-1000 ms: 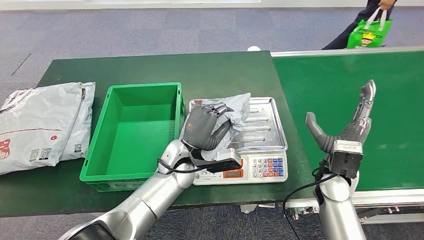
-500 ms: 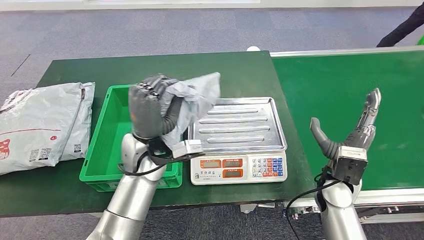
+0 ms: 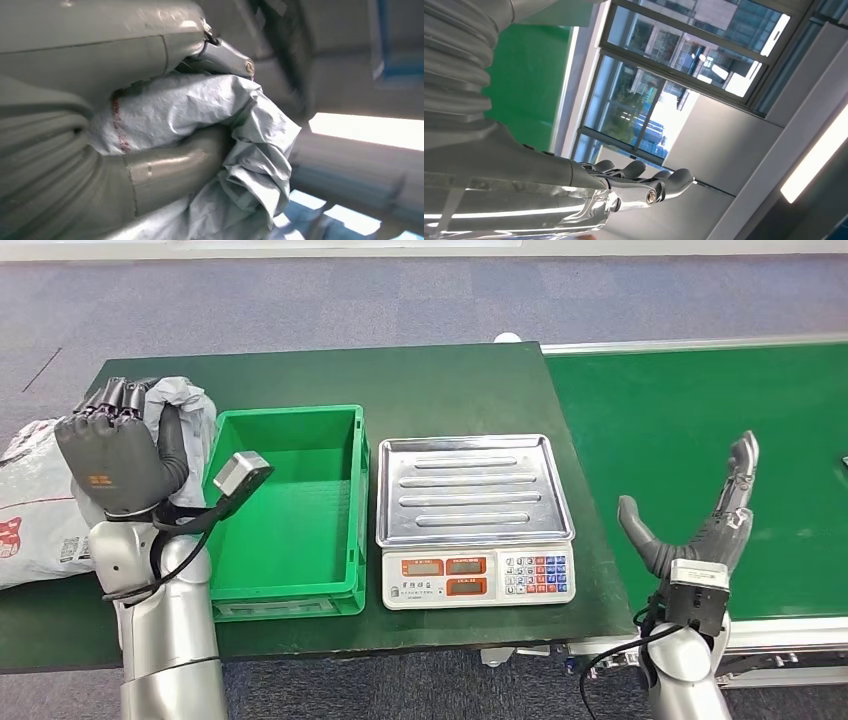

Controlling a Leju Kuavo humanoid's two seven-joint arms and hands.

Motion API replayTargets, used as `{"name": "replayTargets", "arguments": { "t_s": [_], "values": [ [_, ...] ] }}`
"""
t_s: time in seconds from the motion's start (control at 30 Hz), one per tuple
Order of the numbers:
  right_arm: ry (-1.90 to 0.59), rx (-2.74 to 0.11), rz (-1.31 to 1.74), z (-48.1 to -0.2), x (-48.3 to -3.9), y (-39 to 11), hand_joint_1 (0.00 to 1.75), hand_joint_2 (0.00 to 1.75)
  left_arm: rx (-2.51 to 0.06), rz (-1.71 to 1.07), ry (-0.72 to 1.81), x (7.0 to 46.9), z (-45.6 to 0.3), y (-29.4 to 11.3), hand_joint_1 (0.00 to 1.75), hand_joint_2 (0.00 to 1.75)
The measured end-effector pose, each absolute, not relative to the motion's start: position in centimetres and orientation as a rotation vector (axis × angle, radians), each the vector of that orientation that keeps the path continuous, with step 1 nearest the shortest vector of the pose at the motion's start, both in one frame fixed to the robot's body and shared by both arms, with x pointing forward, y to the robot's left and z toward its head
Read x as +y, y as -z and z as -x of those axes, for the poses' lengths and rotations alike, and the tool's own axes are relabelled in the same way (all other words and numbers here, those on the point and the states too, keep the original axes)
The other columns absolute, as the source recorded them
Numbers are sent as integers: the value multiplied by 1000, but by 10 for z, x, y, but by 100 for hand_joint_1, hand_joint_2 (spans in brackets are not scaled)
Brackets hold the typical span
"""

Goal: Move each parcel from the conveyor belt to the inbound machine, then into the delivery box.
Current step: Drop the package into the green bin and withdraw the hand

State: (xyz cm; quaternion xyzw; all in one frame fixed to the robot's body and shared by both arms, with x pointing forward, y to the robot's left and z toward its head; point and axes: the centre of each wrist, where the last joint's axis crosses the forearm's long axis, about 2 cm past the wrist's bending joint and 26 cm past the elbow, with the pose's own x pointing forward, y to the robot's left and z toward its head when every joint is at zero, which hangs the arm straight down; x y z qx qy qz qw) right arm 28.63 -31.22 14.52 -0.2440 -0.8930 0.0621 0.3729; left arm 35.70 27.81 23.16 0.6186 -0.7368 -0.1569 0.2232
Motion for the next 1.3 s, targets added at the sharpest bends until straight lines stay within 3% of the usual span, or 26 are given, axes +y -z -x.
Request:
{"name": "replayTargets", "arguments": {
  "t_s": [0.2,0.43,0.8,0.93,1.1,1.3],
  "values": [
    [-163,-2285,627,-287,-314,-151,0,175,-1703,-1521,495,268,-381,-178,175,175],
    [-172,-2290,587,-287,-315,-157,0,175,-1685,-1269,803,230,-384,-140,175,175],
    [-163,-2295,600,-285,-318,-161,0,175,-1733,-1188,948,211,-379,-132,175,175],
    [-164,-2296,596,-285,-318,-161,0,175,-1766,-1174,936,210,-377,-132,0,175],
    [-172,-2295,593,-285,-317,-162,0,175,-1834,-1133,821,207,-374,-137,0,175],
    [-174,-2284,593,-281,-317,-158,0,175,-2079,-865,469,209,-367,-147,0,175]
  ]
}}
